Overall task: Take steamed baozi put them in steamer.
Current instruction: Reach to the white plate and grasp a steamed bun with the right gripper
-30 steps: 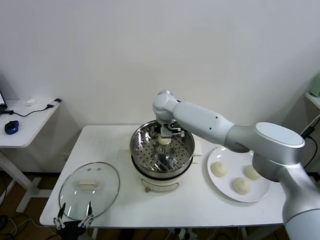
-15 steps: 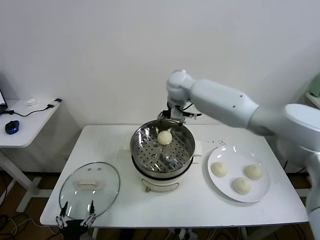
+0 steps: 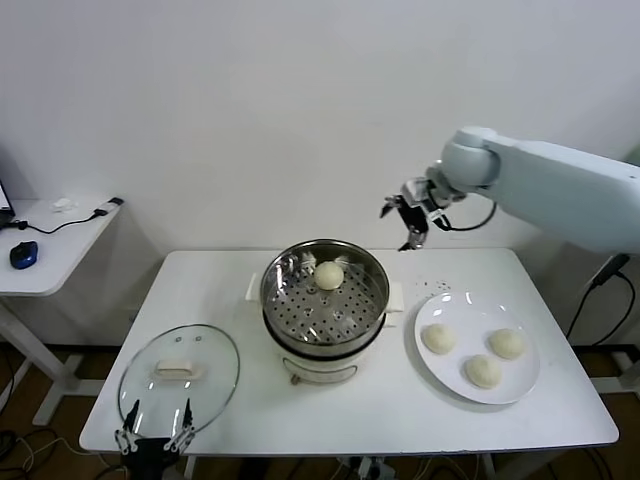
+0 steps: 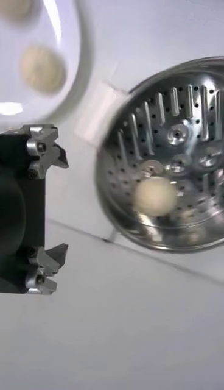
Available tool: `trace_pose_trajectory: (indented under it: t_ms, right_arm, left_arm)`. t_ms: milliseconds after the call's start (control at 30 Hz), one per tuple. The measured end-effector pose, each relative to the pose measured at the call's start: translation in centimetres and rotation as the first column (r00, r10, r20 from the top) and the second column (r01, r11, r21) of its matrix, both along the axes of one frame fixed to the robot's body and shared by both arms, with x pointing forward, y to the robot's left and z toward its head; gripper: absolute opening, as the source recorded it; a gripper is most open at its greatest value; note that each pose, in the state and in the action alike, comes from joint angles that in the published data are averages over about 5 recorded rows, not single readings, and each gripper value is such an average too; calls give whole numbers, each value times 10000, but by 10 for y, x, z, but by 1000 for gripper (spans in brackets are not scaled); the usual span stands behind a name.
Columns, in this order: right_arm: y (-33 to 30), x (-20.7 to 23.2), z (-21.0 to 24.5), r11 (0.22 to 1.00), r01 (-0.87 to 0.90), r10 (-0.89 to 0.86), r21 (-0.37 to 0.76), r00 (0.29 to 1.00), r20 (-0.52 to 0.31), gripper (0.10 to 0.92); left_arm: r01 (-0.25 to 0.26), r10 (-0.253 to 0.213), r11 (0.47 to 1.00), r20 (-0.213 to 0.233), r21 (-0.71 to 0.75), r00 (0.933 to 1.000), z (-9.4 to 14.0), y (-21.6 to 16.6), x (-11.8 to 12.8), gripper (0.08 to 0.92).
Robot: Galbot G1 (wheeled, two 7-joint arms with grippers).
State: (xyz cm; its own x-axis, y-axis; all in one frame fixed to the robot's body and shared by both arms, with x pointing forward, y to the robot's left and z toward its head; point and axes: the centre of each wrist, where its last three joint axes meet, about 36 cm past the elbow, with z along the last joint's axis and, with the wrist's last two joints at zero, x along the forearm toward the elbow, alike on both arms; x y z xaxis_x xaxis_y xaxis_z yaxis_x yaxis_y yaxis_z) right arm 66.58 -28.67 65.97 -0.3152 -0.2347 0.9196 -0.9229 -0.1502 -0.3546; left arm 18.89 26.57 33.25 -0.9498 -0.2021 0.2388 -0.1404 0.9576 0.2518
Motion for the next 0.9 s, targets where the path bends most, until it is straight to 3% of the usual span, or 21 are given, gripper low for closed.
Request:
trace_pose_trajectory:
  t_ms: [300,900]
  right_arm:
    - [-41,-13,-77,9878,1486,-1548,-470,9705,-1850,823]
    - [-46,-20,-192,9755,1904,-2143,-1106,9362,-2786,823]
  left_arm:
    - [-157,157,9999,-51,65,9999,0,5,-6,823]
    - [-277,276,9996,-180,-35,9995,-4,5,-11,823]
